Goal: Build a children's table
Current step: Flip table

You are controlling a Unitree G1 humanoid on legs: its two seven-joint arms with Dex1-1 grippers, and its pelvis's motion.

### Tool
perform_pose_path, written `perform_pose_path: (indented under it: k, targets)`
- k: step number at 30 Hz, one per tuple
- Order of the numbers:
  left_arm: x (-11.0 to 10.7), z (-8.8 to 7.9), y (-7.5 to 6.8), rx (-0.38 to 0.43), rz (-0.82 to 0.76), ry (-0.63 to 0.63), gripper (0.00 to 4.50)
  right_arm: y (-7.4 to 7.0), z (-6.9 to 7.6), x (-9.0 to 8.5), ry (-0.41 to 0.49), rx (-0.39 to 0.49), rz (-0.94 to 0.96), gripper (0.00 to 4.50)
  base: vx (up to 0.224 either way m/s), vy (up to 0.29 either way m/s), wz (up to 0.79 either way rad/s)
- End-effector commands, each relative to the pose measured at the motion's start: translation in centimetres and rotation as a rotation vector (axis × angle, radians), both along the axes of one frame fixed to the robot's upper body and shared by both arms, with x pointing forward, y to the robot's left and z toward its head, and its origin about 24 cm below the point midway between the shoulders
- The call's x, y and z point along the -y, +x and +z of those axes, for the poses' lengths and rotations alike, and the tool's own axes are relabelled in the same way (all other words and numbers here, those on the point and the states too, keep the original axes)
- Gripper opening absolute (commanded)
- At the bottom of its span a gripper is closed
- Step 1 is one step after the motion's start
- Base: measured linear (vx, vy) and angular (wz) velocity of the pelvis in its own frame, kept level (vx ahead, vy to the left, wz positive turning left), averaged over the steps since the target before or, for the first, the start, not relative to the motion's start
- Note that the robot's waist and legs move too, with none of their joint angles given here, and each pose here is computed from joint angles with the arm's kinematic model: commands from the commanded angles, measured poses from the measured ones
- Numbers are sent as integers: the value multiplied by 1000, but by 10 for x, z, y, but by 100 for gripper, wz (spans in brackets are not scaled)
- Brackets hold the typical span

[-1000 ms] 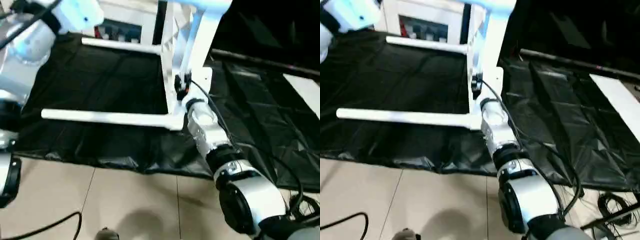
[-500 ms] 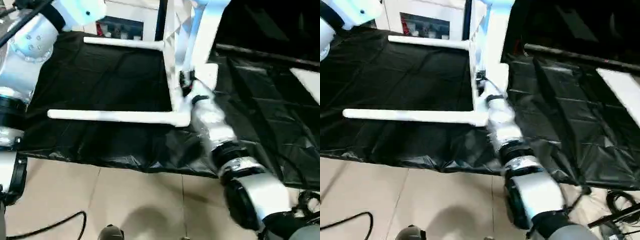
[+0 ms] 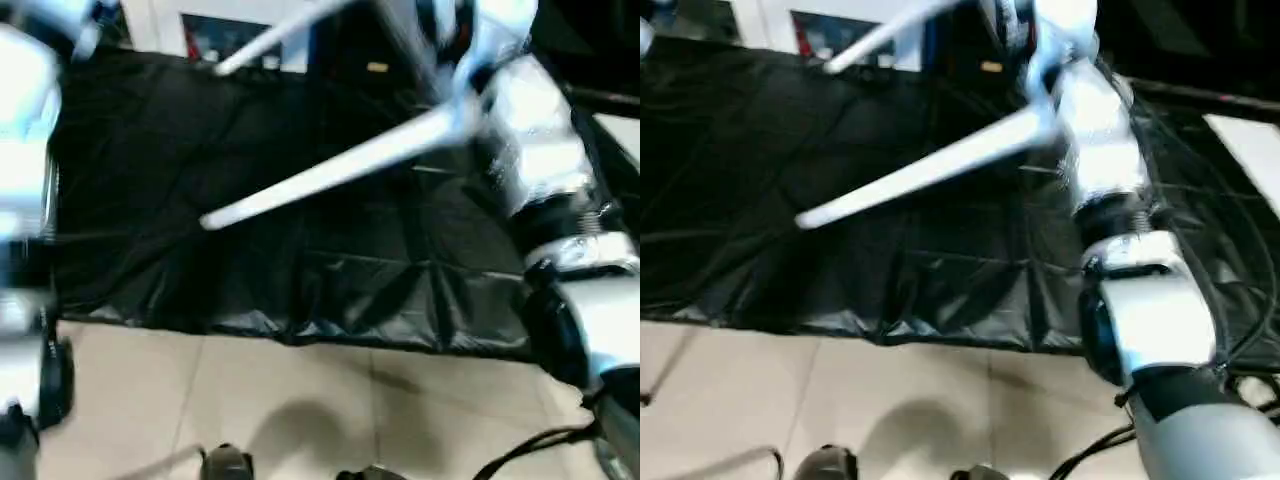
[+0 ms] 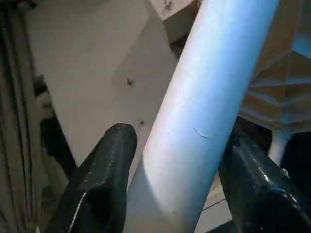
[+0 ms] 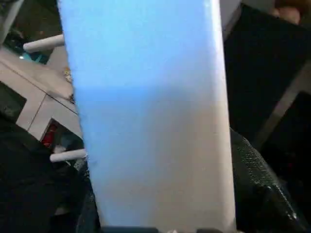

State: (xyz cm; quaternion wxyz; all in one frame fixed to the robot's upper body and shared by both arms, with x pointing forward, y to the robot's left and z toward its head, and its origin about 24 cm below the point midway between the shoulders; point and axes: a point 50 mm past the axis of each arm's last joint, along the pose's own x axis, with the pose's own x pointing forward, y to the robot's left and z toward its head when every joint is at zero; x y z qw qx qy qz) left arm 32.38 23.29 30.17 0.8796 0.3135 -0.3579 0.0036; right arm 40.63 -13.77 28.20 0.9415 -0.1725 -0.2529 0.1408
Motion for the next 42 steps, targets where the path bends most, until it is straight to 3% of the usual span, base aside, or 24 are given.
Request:
perform_pose_path:
  k: [1,2,4,13,15,20,28,31,37,42]
  targets:
    - [-34,-30,5,-114,85,-238,248,-8,32,36,132,92,-59,193,0,0,0]
    - [-34,-30,5,-114,85,-238,246,-8,32,36,132,92,-59,193,0,0,0]
    - [-26,-35,6,-146,70,-186,243,-6,22,24,38,49,-8,193,0,0,0]
    - [-24,-33,8,-181,61,-155,238,-7,13,12,-14,10,78,193,0,0,0]
    - [-24,-32,10,-199,51,-146,238,-8,12,12,-21,5,84,249,0,0,0]
    - [-25,-30,14,-234,43,-138,235,-8,9,13,-26,-9,96,297,0,0,0]
    - [-26,-30,18,-274,54,-124,234,-10,8,11,-28,-8,146,352,0,0,0]
    - [-27,-31,19,-298,65,-136,234,-17,13,7,-14,30,240,378,0,0,0]
    - [-32,-33,20,-312,84,-170,234,-29,13,-5,-96,66,410,423,0,0,0]
    - [-33,-34,20,-316,101,-200,234,-32,8,-9,-143,59,447,449,0,0,0]
